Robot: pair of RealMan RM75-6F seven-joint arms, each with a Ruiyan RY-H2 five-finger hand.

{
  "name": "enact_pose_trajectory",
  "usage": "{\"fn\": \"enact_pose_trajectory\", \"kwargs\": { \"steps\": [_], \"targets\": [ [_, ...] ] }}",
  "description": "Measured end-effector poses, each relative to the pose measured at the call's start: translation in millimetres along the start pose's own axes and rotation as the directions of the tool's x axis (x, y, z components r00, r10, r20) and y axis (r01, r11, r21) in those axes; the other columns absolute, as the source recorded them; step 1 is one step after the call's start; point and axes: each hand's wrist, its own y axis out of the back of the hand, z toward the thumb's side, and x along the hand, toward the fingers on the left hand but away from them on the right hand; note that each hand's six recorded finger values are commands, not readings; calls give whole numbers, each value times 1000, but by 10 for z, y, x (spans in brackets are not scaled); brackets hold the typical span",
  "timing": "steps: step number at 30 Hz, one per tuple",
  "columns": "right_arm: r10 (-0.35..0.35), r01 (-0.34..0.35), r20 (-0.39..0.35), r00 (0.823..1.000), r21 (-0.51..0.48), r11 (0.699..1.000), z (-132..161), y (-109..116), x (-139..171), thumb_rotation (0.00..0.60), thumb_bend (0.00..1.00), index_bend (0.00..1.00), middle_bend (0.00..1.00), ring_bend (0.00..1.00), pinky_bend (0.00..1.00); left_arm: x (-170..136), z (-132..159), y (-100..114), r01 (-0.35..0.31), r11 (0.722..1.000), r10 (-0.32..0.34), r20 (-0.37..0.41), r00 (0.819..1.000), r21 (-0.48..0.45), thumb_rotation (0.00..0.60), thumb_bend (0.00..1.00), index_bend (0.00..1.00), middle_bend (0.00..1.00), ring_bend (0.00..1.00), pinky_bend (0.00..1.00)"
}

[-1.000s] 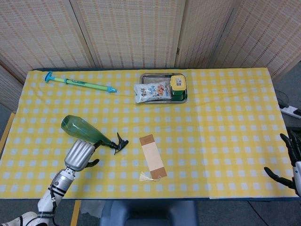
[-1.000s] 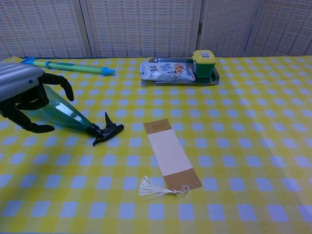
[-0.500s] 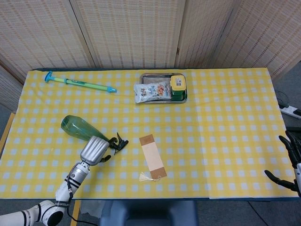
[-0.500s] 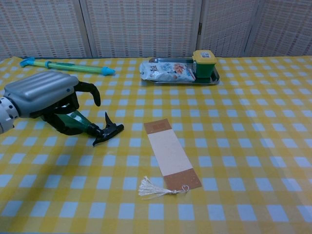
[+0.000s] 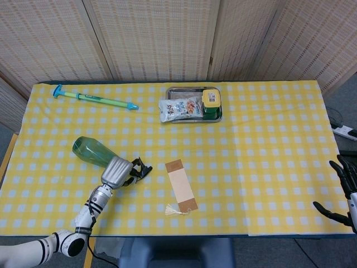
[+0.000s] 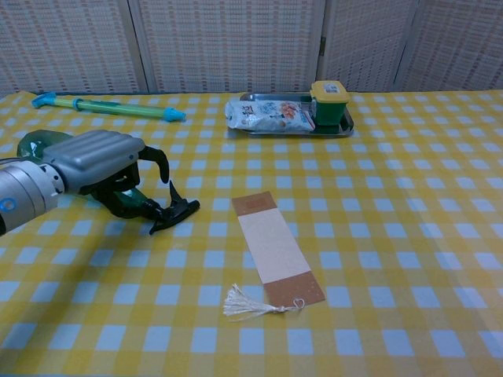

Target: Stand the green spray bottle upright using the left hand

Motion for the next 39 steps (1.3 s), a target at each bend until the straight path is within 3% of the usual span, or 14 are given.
{"fn": "enact_pose_trajectory", "kwargs": {
  "steps": [5, 29, 39],
  "targets": [
    [10, -10, 0, 1000, 2, 1000, 4, -20, -11, 600, 197, 0, 0, 0, 0, 44, -49, -54, 7, 1000, -7, -13, 1000, 24, 600, 396, 420, 1000, 1000, 1000],
    [24, -24, 15, 1000, 12, 1000, -18, -55, -42, 600, 197, 0, 0, 0, 0, 105, -213, -261, 84, 996, -82, -53, 995, 42, 600, 396, 412, 1000, 1000, 1000],
    [33, -33, 24, 999, 17, 999, -30, -77, -60, 600, 197, 0, 0, 0, 0, 137, -270, -300, 76, 994, -70, -71, 995, 75, 600, 396, 451, 1000, 1000, 1000]
  ]
}}
